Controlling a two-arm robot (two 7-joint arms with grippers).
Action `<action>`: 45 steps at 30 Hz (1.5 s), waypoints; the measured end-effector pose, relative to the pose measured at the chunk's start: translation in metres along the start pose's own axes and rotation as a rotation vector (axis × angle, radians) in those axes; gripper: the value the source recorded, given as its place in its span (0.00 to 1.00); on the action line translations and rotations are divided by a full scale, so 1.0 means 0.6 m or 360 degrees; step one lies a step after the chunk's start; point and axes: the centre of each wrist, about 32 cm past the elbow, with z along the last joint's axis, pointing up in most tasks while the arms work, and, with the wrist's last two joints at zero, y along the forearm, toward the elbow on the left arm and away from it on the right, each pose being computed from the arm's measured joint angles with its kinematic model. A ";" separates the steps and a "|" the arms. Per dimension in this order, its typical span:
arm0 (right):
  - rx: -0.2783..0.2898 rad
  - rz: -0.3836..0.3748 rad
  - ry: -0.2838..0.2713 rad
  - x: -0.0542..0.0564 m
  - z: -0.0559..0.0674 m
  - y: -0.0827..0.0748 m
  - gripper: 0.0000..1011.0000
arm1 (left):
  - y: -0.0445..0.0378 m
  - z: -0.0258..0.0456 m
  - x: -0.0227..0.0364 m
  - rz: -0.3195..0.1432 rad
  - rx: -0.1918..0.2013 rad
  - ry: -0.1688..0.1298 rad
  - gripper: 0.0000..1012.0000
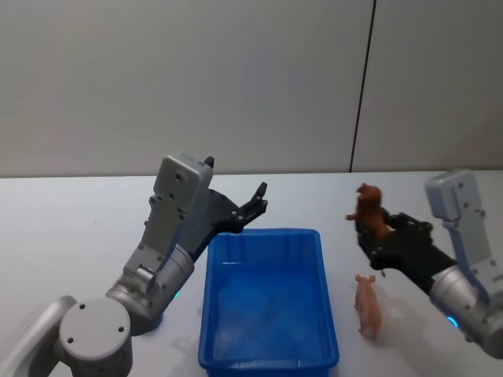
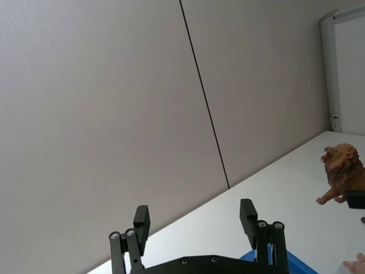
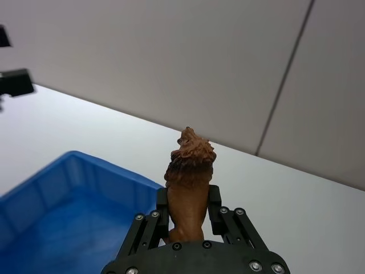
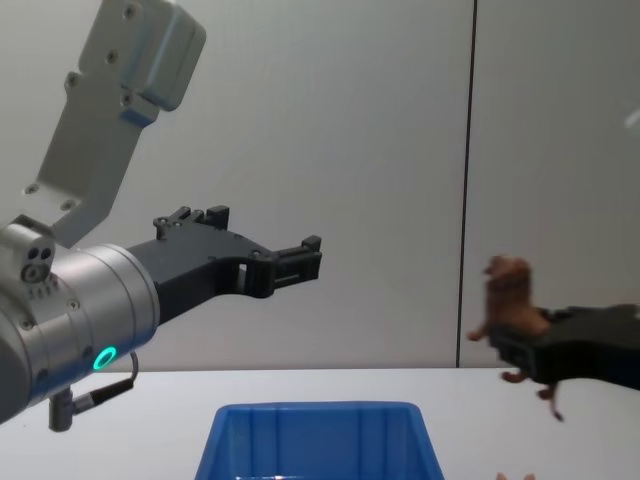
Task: Pick up the two dolls from the table and place them into the box.
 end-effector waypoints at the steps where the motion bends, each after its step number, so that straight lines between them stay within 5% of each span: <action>1: 0.0003 0.0018 0.0005 -0.001 0.002 0.002 0.38 | 0.000 0.000 -0.0001 0.0000 0.0000 0.0000 0.99; 15: -0.0101 0.0358 0.0157 -0.042 0.018 0.049 0.38 | 0.000 0.000 -0.0001 0.0000 0.0000 0.0000 0.99; 28: -0.0183 0.0531 0.0241 -0.072 0.023 0.085 0.77 | 0.000 0.000 -0.0001 0.0000 0.0000 0.0000 0.99; 36: -0.0157 0.0519 0.0249 -0.065 0.029 0.084 0.98 | 0.000 0.000 -0.0001 0.0000 0.0000 0.0000 0.99; 45: -0.0032 0.0378 0.0256 -0.025 0.046 0.056 0.99 | 0.000 0.000 -0.0001 0.0000 0.0000 0.0000 0.99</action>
